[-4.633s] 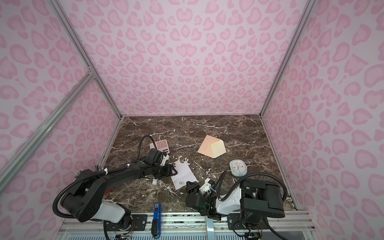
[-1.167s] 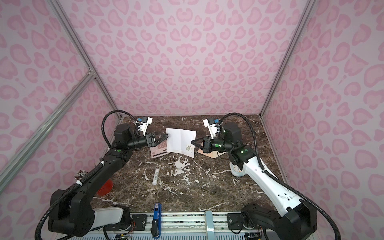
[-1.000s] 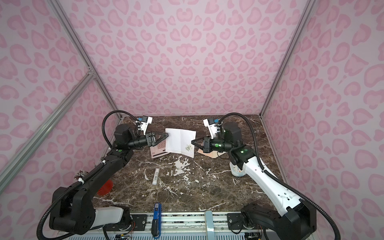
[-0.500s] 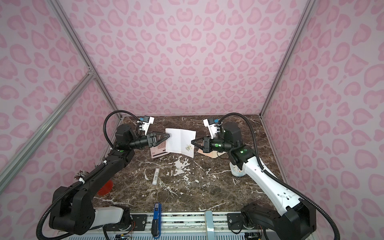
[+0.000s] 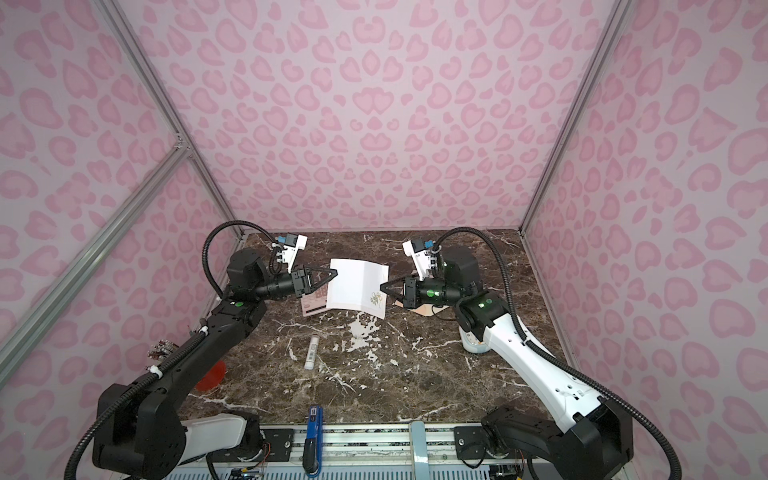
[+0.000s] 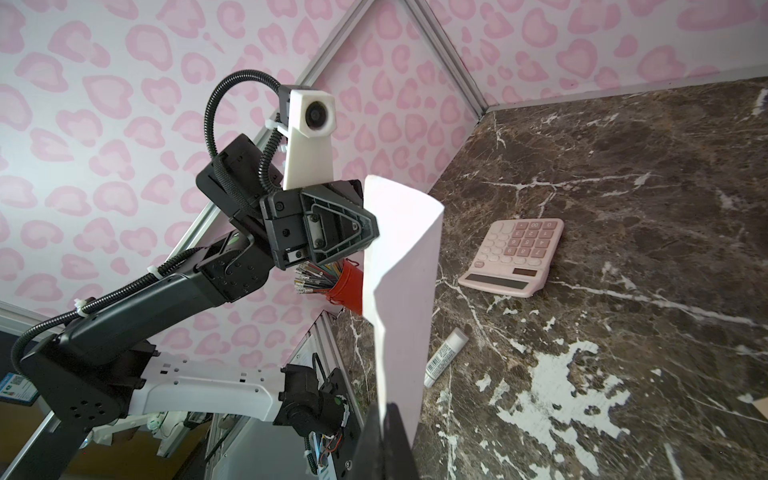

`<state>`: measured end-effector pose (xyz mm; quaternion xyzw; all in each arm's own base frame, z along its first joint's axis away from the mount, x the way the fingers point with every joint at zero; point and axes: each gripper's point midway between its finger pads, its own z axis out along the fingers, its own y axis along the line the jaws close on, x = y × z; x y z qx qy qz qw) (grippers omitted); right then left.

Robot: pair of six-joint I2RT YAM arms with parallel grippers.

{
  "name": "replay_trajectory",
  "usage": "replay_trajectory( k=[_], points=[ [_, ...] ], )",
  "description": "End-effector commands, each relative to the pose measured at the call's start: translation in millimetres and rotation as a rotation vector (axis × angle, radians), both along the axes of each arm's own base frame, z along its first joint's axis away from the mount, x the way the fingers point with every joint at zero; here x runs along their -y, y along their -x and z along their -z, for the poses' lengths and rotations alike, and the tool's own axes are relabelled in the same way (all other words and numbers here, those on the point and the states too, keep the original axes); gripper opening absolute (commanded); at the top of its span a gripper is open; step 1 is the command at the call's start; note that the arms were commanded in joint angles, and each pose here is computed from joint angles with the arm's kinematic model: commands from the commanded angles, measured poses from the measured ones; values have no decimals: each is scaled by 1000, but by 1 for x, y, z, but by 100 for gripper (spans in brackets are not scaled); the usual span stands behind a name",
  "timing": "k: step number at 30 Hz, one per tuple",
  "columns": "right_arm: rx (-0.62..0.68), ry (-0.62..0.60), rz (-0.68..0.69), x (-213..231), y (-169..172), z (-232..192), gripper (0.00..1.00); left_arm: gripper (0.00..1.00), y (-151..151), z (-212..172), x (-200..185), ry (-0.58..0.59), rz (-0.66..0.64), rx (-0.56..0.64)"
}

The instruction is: Place the letter into the envelope and seal it

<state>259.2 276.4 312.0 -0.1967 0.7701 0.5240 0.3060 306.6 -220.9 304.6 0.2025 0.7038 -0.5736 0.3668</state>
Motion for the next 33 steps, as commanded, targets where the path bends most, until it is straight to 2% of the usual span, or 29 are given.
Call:
replay_trajectory(
  k=[1,8,13,16,23,25,29,33],
  points=[
    [19,52,13,-4,-2,9,0,4,6,-4,2,-23,6,37],
    [45,90,45,-15,-3,13,0,4,17,3,4,-66,-12,27],
    [49,38,70,-24,-5,7,0,4,19,4,1,-86,-51,43],
    [47,7,75,-30,-3,2,9,4,19,3,-2,-88,-79,57],
    [68,10,31,-42,10,-1,42,4,14,1,-5,-55,-123,54],
    [80,13,33,-38,13,-2,49,4,14,1,-4,-48,-125,50],
    [98,34,56,-23,15,-3,55,4,13,-5,-5,-35,-121,57],
    [105,25,111,3,9,-7,51,4,12,-11,-5,0,-102,54]
  ],
)
